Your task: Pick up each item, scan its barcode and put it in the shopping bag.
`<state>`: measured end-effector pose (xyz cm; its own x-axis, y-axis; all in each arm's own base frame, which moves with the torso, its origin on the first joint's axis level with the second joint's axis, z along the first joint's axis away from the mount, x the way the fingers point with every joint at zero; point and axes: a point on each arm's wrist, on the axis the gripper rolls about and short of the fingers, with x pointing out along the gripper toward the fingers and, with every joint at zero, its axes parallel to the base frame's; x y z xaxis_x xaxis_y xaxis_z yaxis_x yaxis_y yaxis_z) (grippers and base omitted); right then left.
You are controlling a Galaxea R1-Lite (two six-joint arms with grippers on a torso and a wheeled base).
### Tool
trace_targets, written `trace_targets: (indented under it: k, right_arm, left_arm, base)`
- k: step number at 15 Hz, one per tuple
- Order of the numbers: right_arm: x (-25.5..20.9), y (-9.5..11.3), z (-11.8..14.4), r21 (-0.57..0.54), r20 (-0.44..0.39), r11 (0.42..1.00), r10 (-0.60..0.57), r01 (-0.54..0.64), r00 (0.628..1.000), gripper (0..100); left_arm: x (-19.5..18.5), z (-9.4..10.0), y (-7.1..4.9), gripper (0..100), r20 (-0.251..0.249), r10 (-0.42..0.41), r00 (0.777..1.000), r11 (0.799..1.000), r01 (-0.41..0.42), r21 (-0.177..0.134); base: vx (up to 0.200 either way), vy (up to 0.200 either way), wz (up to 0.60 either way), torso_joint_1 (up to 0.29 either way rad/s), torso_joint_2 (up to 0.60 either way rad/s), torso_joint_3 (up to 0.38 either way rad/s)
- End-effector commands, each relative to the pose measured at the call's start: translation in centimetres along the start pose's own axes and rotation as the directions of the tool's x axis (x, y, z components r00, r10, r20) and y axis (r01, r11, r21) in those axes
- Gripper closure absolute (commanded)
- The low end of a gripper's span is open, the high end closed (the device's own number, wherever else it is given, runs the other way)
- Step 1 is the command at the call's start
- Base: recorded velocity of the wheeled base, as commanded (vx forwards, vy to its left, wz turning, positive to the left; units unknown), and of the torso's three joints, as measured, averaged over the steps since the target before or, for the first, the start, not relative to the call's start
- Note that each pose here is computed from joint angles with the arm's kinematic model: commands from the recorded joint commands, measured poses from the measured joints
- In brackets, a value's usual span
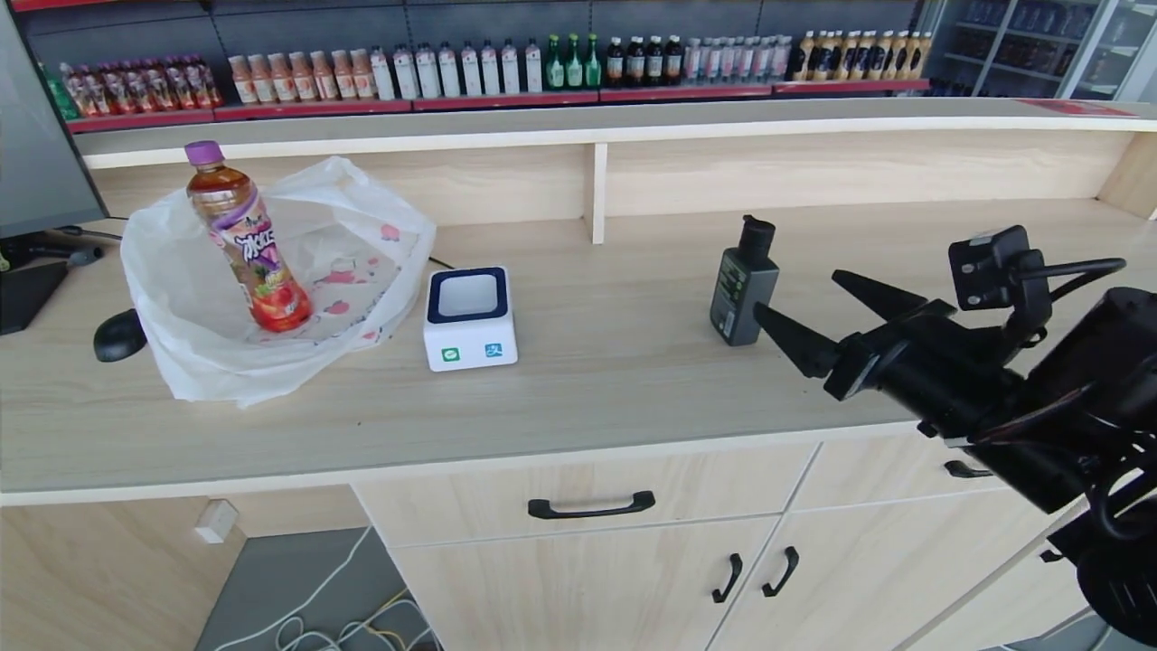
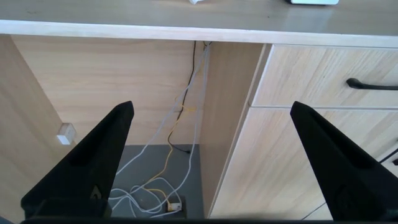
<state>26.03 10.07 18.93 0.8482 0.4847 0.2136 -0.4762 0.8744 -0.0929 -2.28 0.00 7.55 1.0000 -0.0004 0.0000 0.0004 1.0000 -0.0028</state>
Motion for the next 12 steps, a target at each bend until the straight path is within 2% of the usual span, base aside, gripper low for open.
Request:
trace_targets:
  k: [1, 7, 12]
  right_arm:
    - [1.4, -0.7, -0.2, -0.003, -0.015, 1.0, -0.014, 0.014, 1.0, 0]
    - [5.8, -3.0, -2.9, 0.025, -0.033, 0.998, -0.06, 0.061, 0.998, 0]
    - [8.1, -3.5, -3.9, 0.028, -0.013, 0.998, -0.059, 0.059, 0.998, 0]
  left_arm:
    - [0.0, 0.0, 0.0, 0, 0.0, 0.0, 1.0, 1.0, 0.0, 0.0]
    - [0.0, 0.0, 0.0, 0, 0.0, 0.0, 1.0, 1.0, 0.0, 0.0]
    - [0.0, 0.0, 0.0, 0, 0.0, 0.0, 1.0, 1.0, 0.0, 0.0]
  base:
    - [0.0, 0.0, 0.0, 0.0, 0.0, 0.0]
    - [0.0, 0.0, 0.0, 0.0, 0.0, 0.0]
    - [0.0, 0.0, 0.0, 0.0, 0.0, 0.0]
